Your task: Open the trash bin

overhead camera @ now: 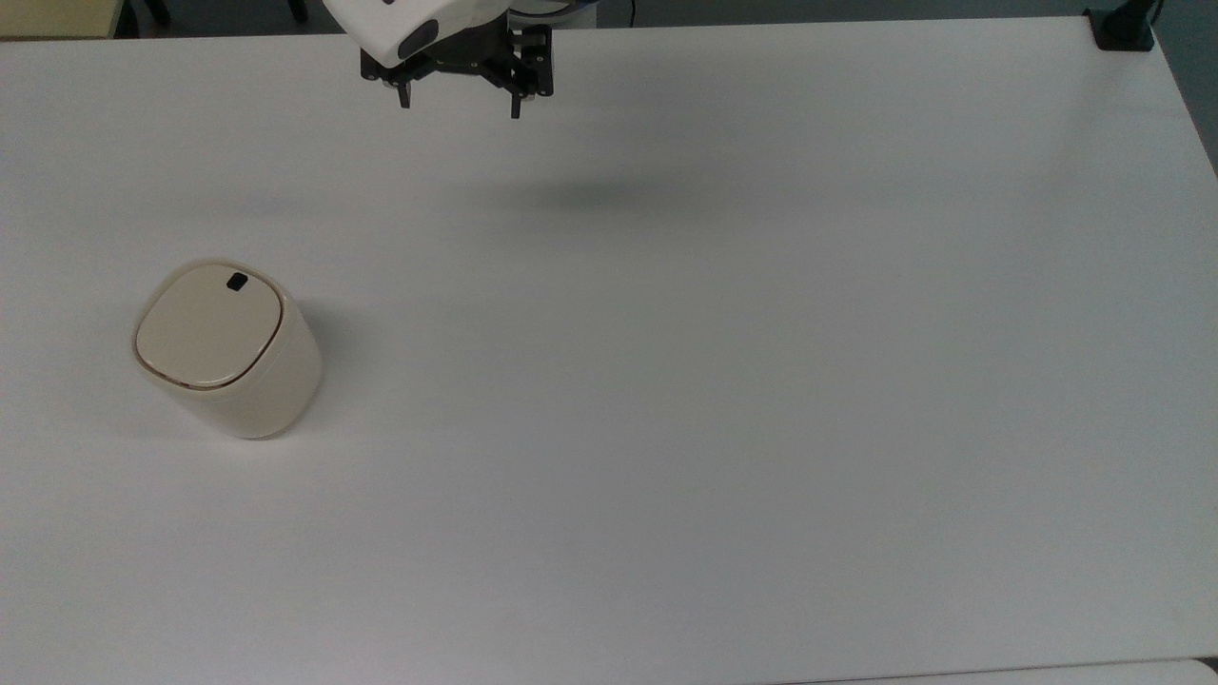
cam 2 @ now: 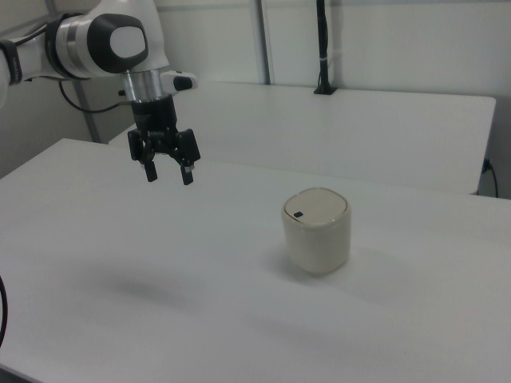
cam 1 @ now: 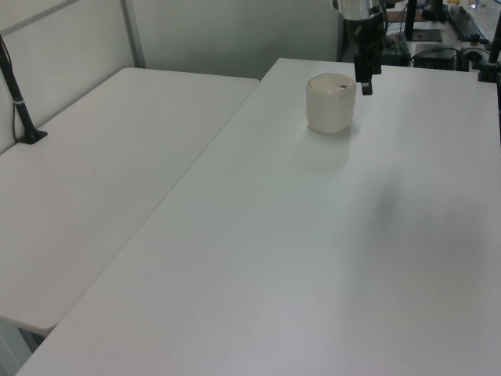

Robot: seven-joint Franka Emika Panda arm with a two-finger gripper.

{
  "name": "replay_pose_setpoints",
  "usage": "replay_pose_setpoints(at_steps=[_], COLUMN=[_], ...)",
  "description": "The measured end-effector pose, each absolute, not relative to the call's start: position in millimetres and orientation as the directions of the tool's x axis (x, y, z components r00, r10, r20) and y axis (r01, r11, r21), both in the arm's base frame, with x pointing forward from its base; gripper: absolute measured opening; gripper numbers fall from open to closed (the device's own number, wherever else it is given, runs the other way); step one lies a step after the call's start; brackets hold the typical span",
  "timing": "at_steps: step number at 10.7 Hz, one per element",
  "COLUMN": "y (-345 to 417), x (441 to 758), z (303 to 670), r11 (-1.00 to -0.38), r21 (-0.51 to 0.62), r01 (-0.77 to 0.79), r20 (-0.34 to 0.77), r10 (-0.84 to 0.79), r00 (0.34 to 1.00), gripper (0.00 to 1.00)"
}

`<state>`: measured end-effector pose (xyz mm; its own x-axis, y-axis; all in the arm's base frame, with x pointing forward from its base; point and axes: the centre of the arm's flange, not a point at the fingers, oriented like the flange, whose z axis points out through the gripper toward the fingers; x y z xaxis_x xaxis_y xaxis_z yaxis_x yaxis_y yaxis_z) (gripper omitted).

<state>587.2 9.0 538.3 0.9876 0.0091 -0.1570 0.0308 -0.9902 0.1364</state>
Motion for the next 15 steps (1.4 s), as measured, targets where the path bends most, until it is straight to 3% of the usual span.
replay_pose_setpoints(at_steps=[12,15], y=[8.8,20.1], x=[587.2,581.9], z=[539.6,518.7], r11=[-0.990,-0.989], r21=[0.136,0.136], r01=[0.030,0.056], r20=[-0.155,-0.203], r10=[0.009,0.027], r00=[0.988,0.979], gripper=[1.00,1.00])
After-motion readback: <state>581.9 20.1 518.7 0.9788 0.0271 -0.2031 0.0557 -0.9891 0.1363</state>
